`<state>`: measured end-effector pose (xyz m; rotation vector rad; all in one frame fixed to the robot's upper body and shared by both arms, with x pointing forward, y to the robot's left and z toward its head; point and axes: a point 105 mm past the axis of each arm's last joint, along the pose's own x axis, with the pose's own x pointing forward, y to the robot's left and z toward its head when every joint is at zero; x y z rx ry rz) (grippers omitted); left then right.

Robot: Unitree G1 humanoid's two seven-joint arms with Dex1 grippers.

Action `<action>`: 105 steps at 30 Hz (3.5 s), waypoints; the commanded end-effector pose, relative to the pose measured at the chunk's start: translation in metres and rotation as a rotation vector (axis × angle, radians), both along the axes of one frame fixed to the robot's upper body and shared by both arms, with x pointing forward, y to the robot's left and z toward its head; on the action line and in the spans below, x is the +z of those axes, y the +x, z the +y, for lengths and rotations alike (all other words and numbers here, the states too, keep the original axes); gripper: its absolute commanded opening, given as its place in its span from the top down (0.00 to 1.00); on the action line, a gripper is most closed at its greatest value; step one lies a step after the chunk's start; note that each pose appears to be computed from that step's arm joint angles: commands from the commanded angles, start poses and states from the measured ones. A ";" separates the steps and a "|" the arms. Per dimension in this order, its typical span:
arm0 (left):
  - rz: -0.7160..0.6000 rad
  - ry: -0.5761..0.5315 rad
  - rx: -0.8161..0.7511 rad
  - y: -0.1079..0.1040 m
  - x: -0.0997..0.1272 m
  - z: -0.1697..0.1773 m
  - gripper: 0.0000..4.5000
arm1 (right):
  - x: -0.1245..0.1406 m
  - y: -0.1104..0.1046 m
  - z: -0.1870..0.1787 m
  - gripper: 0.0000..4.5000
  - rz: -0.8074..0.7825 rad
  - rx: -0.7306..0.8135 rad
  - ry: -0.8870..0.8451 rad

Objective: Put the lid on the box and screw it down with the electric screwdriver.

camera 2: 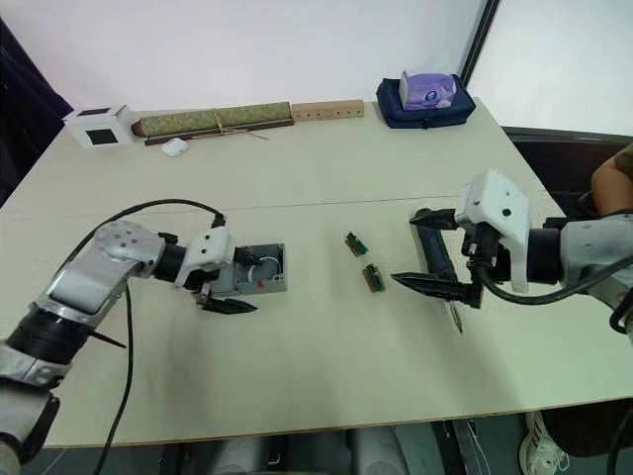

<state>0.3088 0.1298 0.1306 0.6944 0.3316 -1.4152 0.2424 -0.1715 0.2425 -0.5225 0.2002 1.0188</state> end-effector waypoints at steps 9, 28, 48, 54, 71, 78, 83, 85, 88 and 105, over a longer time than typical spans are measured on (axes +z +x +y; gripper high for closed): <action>-0.065 0.031 -0.128 0.010 0.001 -0.016 0.76 | 0.011 -0.011 0.003 0.00 -0.063 -0.032 0.020; -0.085 0.140 -0.513 0.030 0.000 -0.078 1.00 | 0.011 -0.021 0.002 0.00 -0.086 -0.089 0.013; -0.094 -0.067 -0.265 0.029 0.054 -0.044 0.02 | 0.015 -0.011 0.013 0.00 -0.077 -0.007 0.016; -0.241 -0.219 0.275 0.033 0.064 0.005 0.02 | 0.015 0.002 0.027 0.00 -0.071 0.091 0.034; -0.242 -0.331 1.393 -0.013 0.046 0.102 0.02 | 0.018 0.021 0.046 0.00 -0.060 0.268 0.024; -0.108 -0.339 1.460 -0.021 0.006 0.101 0.02 | 0.018 0.020 0.044 0.00 -0.059 0.267 0.017; -0.058 -0.352 1.462 -0.022 -0.007 0.095 0.02 | 0.018 0.019 0.043 0.00 -0.059 0.262 0.014; -0.040 -0.347 1.460 -0.023 -0.013 0.093 0.02 | 0.018 0.019 0.042 0.00 -0.060 0.258 0.014; 0.012 -0.318 1.528 -0.028 -0.031 0.100 0.07 | 0.018 0.018 0.040 0.00 -0.062 0.247 0.010; -0.070 -0.491 1.514 0.003 0.014 0.105 0.99 | 0.009 0.016 0.038 0.00 -0.030 0.188 0.045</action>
